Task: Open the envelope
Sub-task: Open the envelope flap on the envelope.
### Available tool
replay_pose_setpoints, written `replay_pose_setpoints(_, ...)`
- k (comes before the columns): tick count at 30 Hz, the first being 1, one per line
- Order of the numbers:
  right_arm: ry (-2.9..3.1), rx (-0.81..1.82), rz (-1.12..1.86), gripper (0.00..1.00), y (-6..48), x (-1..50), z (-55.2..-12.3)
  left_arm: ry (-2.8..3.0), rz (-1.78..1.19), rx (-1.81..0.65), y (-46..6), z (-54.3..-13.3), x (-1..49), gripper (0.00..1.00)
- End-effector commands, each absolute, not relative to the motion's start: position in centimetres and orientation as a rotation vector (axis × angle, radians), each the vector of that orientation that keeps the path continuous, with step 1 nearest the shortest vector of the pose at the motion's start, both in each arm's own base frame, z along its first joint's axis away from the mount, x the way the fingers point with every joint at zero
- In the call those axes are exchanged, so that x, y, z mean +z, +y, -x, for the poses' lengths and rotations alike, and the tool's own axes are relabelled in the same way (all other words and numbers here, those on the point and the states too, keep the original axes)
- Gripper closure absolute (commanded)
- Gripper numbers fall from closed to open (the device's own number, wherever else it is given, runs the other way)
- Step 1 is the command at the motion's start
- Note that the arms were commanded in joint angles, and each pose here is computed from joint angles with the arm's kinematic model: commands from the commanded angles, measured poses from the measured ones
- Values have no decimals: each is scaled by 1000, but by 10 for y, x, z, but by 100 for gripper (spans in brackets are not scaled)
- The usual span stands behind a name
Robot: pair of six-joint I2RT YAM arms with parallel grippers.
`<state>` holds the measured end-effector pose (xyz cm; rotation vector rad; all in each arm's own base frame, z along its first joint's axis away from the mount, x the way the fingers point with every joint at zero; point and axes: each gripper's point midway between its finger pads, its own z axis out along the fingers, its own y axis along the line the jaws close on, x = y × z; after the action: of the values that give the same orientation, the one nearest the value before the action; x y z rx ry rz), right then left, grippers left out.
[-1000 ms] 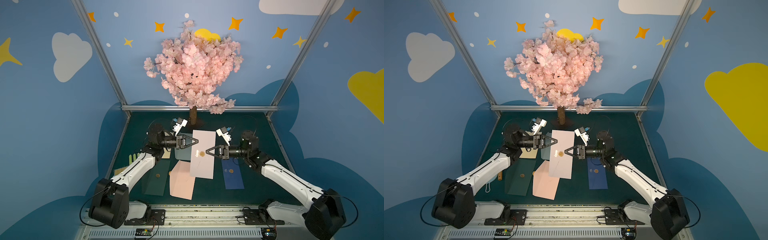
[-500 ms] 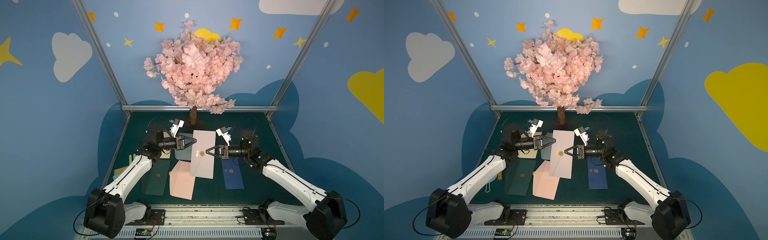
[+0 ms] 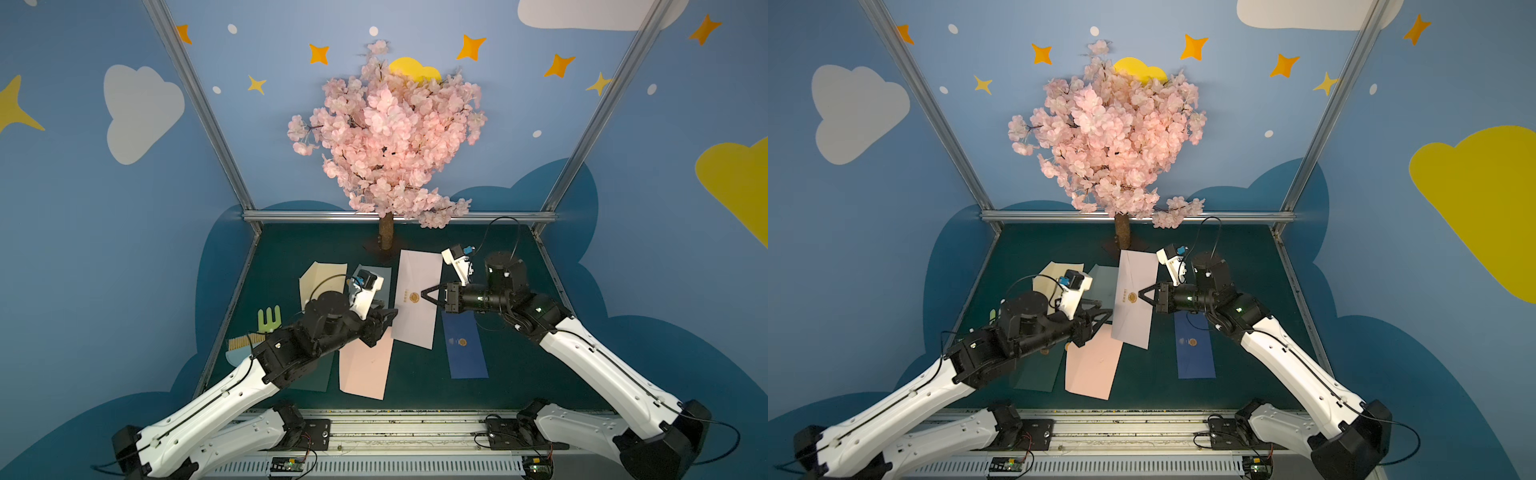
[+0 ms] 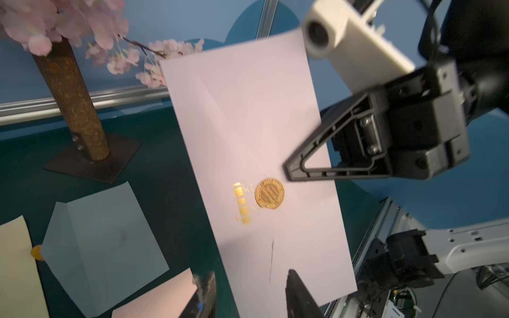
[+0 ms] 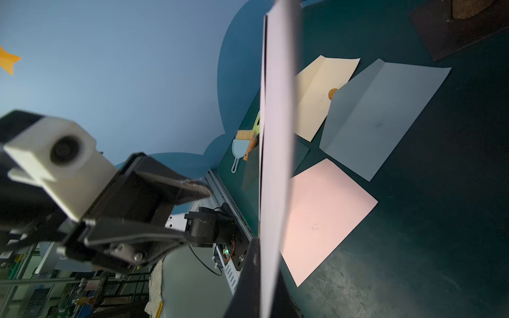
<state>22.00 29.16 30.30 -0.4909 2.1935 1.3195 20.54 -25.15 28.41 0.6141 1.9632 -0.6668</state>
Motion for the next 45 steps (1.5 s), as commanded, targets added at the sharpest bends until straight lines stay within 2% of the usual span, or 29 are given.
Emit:
replay_pose_setpoints(1, 2220, 1230, 473, 100, 290, 307, -224, 1952, -588, -277, -232, -219, 263, 53)
replay_pose_setpoints(6, 2243, 1163, 468, 100, 295, 310, -224, 1908, -638, -90, -252, -221, 255, 49)
replay_pose_setpoints(13, 2252, 1156, 465, 100, 303, 314, -219, 1889, -611, -23, -262, -231, 254, 47)
replay_pose_setpoints(24, 2257, 1161, 467, 100, 308, 315, -210, 1865, -507, 61, -247, -240, 268, 47)
replay_pose_setpoints(34, 2250, 1072, 447, 100, 302, 321, -219, 1837, -539, -136, -252, -220, 262, 46)
replay_pose_setpoints(45, 2272, 1011, 424, 100, 304, 321, -227, 1803, -561, -155, -267, -216, 265, 45)
